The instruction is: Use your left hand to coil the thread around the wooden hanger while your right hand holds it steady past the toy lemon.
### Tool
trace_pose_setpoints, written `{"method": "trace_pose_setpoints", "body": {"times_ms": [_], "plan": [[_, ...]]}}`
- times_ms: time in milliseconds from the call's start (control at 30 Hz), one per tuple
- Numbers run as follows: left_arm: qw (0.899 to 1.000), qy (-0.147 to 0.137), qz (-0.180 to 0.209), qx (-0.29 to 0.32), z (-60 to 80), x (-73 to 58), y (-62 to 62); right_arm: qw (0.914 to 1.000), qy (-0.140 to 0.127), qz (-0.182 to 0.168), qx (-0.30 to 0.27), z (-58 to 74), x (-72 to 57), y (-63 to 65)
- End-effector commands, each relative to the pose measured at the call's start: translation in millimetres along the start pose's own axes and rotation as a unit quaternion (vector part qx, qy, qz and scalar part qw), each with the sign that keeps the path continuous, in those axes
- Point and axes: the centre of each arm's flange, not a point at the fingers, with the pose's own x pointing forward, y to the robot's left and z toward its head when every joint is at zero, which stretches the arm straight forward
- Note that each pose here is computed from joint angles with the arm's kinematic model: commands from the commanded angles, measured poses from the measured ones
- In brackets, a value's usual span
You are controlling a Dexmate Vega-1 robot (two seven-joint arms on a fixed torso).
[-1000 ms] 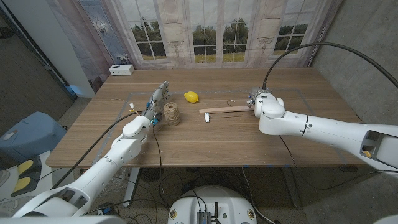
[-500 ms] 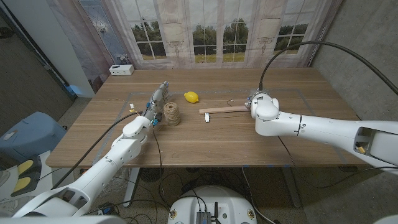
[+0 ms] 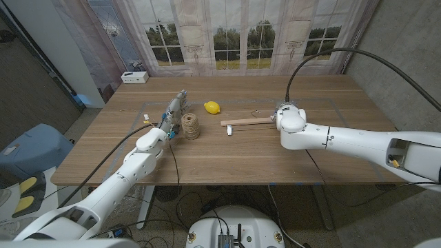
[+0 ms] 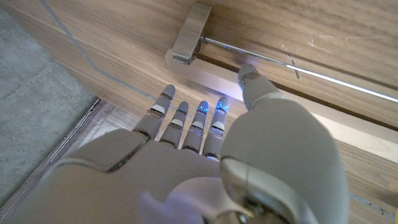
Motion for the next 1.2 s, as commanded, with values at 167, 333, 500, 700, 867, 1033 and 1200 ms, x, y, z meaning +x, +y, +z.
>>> {"method": "trace_pose_setpoints", "body": {"times_ms": [167,333,500,700,867,1033,1200], "plan": [[1.0,0.007,-0.001,0.001,-0.2,5.0,1.2,0.9997,0.003,0.022,0.0,2.0,18.3,9.1],[1.0,0.009,-0.002,0.0,-0.7,6.1,1.2,0.9999,-0.001,0.012,0.007,0.6,23.4,12.8],[1.0,0.009,-0.002,0.0,-0.6,7.5,1.3,0.9997,-0.004,-0.02,0.013,-2.3,26.7,18.4],[1.0,0.01,-0.003,0.002,0.6,9.8,1.6,0.9988,-0.005,-0.043,0.024,-7.6,29.7,23.3],[1.0,0.011,-0.007,0.012,2.4,11.8,1.8,0.9978,-0.01,-0.057,0.032,-11.1,31.0,26.2],[0.994,0.019,-0.005,0.107,16.0,13.4,1.8,0.9951,-0.016,-0.082,0.054,-15.0,28.5,26.6],[0.982,0.02,-0.001,0.187,32.0,14.5,-2.4,0.9919,-0.021,-0.105,0.069,-17.8,23.2,23.7]]}}
